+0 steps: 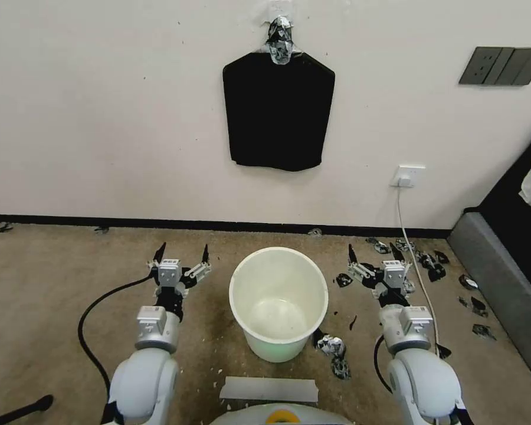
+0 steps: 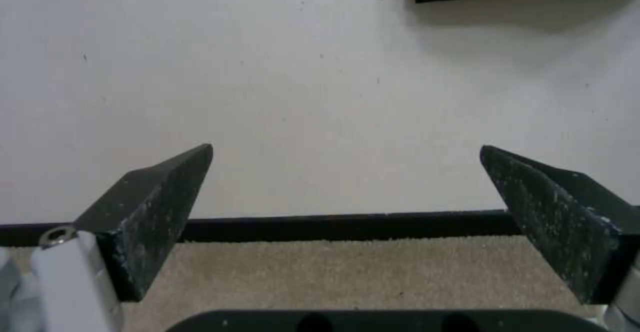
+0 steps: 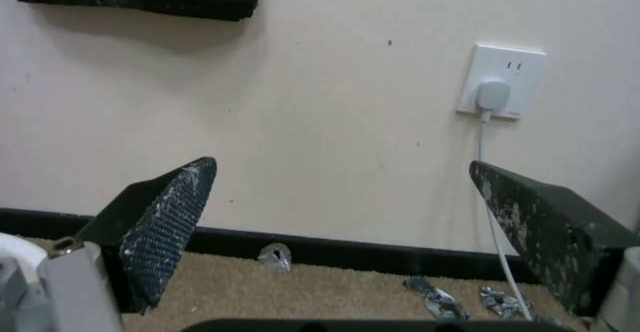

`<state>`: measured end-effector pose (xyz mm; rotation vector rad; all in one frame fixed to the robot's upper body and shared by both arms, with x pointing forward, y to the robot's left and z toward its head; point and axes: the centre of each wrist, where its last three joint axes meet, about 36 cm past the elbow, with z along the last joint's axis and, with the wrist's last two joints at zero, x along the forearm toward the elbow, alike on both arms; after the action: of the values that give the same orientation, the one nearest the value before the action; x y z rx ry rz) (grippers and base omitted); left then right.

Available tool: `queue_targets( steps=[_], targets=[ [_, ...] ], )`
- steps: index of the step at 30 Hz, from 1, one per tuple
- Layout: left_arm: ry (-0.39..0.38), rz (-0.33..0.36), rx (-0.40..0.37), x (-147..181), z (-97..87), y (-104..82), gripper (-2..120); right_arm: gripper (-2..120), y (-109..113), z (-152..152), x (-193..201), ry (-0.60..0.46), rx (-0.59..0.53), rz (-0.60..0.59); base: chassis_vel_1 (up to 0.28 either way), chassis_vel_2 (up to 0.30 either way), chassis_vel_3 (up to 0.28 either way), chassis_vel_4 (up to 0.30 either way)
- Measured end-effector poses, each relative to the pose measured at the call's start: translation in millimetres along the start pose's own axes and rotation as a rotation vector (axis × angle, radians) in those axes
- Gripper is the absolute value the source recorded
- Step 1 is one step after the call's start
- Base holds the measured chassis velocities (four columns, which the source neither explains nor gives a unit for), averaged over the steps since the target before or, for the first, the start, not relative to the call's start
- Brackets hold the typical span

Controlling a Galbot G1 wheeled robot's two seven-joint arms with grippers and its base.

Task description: Place a trash bag onto the trash bin.

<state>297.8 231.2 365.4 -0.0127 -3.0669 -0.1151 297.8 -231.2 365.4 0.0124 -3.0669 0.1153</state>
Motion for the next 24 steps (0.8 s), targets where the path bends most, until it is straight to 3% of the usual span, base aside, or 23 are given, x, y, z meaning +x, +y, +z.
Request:
queue_targets(
  steps=[24],
  targets=[
    [0.0,0.0,0.0,0.0,0.0,0.0,100,100,0.0,0.0,0.0,0.0,0.0,0.0,0.0,0.0,0.0,0.0]
  ],
)
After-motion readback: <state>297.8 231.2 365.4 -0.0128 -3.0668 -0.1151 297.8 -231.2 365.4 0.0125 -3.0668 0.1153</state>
